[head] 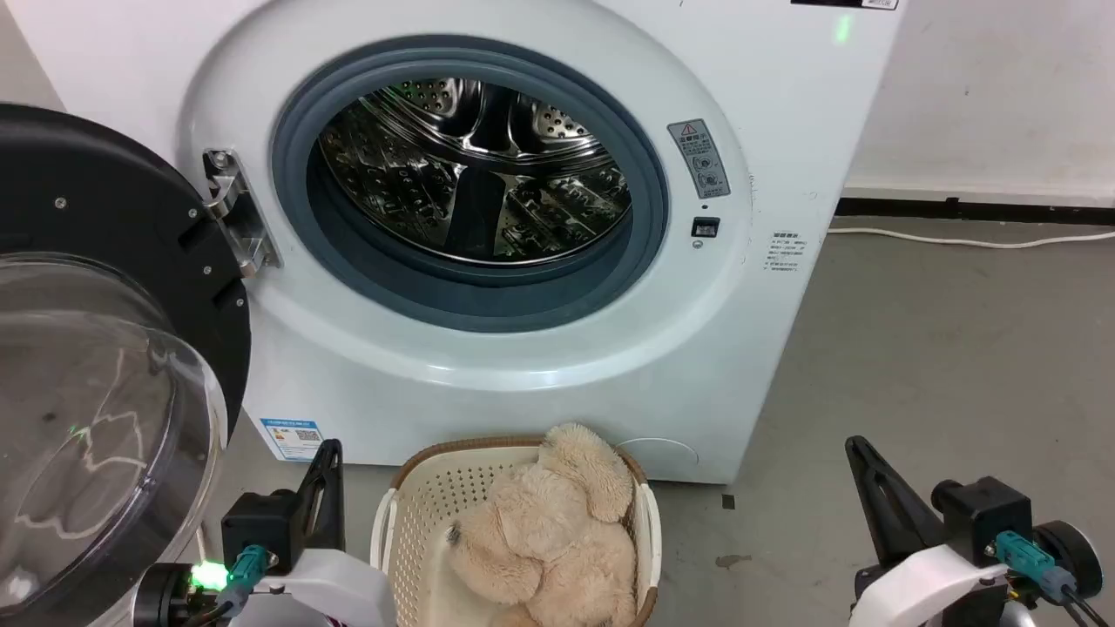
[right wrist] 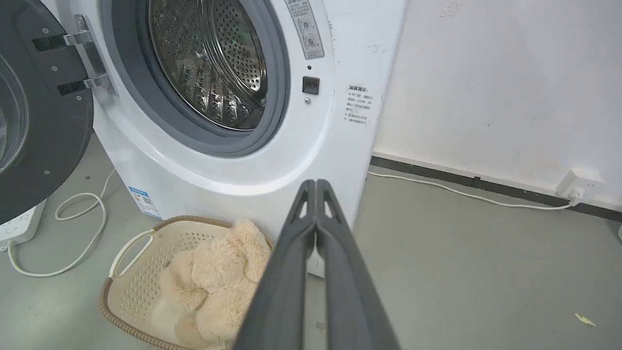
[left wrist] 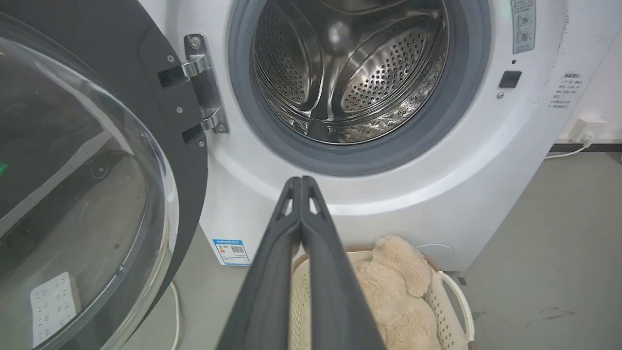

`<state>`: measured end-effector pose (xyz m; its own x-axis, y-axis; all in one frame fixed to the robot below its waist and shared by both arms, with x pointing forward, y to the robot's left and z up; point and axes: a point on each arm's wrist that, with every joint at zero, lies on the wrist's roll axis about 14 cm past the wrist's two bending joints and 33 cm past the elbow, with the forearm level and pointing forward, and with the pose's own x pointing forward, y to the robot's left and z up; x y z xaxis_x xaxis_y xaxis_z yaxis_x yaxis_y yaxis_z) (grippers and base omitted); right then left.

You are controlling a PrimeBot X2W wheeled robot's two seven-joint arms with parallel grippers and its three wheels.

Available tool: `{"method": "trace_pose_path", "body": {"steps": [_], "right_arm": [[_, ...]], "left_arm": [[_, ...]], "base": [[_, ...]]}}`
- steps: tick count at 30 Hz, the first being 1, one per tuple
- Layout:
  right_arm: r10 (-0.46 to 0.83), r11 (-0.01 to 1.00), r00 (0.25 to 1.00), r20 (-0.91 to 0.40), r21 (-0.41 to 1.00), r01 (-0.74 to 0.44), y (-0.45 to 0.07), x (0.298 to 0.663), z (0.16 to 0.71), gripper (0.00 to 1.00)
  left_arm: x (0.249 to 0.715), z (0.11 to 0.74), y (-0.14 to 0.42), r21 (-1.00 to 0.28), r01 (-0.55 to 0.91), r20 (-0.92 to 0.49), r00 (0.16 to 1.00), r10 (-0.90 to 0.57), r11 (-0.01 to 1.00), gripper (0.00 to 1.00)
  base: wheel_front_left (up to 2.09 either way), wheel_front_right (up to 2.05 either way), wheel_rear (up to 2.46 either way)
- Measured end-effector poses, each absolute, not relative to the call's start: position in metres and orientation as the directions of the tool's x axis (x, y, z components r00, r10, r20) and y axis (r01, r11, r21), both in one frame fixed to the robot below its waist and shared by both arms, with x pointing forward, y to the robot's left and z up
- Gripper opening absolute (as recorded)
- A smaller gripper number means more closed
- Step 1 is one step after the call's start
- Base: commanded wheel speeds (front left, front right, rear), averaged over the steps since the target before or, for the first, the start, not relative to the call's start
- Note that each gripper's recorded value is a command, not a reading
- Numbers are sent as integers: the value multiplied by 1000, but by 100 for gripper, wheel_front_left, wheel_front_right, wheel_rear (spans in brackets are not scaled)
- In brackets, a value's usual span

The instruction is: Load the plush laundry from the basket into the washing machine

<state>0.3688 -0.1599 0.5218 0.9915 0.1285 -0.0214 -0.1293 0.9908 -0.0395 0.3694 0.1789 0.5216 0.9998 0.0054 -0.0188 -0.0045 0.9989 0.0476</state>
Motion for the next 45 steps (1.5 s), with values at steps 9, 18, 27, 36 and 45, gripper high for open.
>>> {"method": "trace_pose_path", "body": {"steps": [9,18,27,36,45], "right_arm": [[129,991,991,-21,-40,-129,-160,369,522,0],[128,991,991,-21,-40,-129,-160,369,522,0],[129,991,991,-21,-40,-129,-160,369,522,0],[129,991,991,-21,-40,-129,-160,369,522,0],[128,991,991,-21,-40,-129,-160,369,522,0]], "left_arm": [[369,522,179,48,-5,-19,1000,6,999,0],[369,522,179,48,-4,-19,1000,5,999,0],[369,522,179,48,-5,-19,1000,6,999,0],[369,522,179,48,-4,-19,1000,5,999,0],[369,522,179,48,-5,-19,1000,6,999,0]], "base": [[0,0,0],[0,0,0],[0,0,0],[0,0,0],[0,0,0]]}}
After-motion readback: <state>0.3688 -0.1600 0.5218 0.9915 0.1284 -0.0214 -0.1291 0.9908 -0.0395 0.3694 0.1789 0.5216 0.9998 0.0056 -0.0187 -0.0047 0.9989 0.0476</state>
